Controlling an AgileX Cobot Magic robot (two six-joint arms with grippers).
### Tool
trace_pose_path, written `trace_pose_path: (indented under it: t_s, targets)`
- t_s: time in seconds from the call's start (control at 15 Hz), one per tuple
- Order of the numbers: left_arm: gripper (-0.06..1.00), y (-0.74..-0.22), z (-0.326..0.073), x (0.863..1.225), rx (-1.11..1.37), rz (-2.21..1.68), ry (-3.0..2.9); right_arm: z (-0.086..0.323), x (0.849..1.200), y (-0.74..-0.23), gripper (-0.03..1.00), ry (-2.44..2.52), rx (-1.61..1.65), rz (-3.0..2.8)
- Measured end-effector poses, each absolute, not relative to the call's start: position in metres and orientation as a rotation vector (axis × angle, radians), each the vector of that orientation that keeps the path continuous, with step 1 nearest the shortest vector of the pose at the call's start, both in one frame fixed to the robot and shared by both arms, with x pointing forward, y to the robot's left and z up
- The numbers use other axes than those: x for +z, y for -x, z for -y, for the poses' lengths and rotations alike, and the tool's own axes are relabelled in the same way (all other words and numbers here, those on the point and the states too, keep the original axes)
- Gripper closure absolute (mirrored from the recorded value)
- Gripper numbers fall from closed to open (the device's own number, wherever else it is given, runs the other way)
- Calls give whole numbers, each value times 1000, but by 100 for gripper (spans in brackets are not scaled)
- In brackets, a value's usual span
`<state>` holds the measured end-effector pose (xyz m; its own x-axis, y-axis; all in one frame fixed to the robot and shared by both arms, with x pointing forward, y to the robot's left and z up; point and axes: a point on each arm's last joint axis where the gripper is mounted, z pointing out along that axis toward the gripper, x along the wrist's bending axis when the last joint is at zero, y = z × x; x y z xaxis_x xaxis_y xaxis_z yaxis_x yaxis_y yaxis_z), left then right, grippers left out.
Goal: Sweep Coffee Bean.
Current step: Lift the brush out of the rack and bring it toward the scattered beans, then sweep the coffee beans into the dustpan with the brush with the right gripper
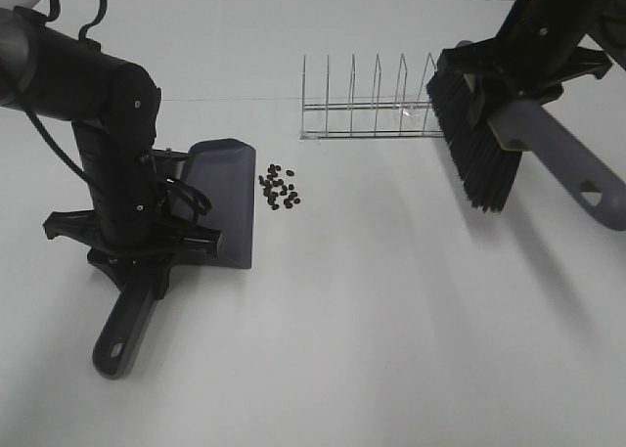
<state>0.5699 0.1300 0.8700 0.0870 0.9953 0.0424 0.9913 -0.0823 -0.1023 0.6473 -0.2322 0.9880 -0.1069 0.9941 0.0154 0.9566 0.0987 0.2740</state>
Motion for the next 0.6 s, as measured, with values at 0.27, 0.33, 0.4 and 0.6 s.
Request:
trace_pose_path:
  t_s: [0.27,0.33,0.4,0.6]
  targets:
    - [62,-569,-129,870,58,2053,2236,172,941,-647,70,-1770,52,-2313]
    - [62,-569,-129,870,58,2053,2236,156,936,-649,70,-1715,2,-2338]
    - [62,-569,-129,870,58,2053,2236,142,931,-651,70,-1680,-52,-2362]
    - [62,-569,-129,870,58,2053,2236,76,908,-668,70,-1534,-122,-2451]
